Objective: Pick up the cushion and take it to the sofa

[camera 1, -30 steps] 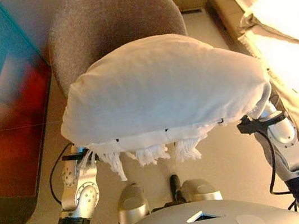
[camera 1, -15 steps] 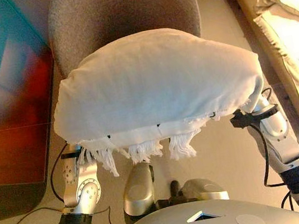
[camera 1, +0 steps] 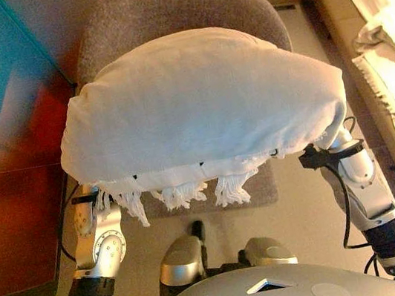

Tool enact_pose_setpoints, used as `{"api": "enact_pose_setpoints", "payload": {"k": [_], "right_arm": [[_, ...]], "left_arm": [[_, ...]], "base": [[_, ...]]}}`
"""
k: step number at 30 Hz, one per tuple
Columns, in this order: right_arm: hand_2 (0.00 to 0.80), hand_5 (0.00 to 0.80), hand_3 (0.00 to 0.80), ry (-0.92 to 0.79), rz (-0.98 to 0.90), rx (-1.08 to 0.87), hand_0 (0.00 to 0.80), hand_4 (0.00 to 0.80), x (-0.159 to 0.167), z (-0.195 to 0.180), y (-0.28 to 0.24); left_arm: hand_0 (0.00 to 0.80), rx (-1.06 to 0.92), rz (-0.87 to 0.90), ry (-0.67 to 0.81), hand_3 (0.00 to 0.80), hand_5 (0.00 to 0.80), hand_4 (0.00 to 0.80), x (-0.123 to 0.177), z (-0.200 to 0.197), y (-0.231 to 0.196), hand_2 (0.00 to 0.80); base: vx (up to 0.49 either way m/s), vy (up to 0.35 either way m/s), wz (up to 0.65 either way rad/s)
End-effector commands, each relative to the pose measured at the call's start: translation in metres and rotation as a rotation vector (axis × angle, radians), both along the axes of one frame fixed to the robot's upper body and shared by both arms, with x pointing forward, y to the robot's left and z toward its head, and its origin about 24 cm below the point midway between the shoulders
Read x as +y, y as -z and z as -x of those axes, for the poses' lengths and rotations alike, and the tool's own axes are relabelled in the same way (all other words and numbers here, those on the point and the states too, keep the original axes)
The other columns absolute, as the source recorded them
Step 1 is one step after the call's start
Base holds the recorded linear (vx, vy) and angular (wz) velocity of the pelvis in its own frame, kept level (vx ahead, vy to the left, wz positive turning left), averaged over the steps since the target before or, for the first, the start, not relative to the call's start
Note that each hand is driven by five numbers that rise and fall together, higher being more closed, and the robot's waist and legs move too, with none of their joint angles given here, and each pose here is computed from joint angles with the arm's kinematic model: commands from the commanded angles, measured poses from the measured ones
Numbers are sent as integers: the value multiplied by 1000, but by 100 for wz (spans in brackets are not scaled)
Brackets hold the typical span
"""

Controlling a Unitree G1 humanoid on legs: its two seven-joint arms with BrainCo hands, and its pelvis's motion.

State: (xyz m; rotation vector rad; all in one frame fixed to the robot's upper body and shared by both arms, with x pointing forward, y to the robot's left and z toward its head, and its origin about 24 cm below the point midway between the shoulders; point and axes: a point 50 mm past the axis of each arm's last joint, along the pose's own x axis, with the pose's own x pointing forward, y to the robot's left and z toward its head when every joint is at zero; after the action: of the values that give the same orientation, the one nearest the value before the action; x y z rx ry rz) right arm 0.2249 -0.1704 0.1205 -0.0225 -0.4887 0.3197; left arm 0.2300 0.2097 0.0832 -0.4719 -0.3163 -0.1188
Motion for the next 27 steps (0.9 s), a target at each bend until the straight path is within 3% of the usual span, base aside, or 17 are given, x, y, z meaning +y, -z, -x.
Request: {"api": "enact_pose_setpoints", "payload": {"k": [1, 7, 13, 20, 27], "right_arm": [[800, 800, 800, -180, -25, -193, 800, 800, 22, 12, -30], [800, 800, 800, -190, 4, -147, 800, 800, 15, 0, -34], [800, 800, 800, -203, 20, -100, 800, 800, 16, 4, -22], [800, 800, 800, -153, -5, 21, 800, 800, 11, 1, -5], [800, 800, 800, -129, -59, 249, 800, 800, 16, -11, 30]], "left_arm": [[800, -214, 22, 219, 800, 800, 800, -40, 4, -35, 800], [800, -201, 45, 210, 800, 800, 800, -46, 2, -33, 800], [800, -172, 36, 164, 800, 800, 800, -44, 5, -26, 800], [800, -79, -13, 147, 800, 800, 800, -47, 0, -13, 800], [800, 138, -105, 89, 800, 800, 800, -50, -15, 14, 800]], "base": [[278, -123, 60], [264, -165, 53], [137, -104, 17], [149, 97, 11], [154, 122, -6]]}}
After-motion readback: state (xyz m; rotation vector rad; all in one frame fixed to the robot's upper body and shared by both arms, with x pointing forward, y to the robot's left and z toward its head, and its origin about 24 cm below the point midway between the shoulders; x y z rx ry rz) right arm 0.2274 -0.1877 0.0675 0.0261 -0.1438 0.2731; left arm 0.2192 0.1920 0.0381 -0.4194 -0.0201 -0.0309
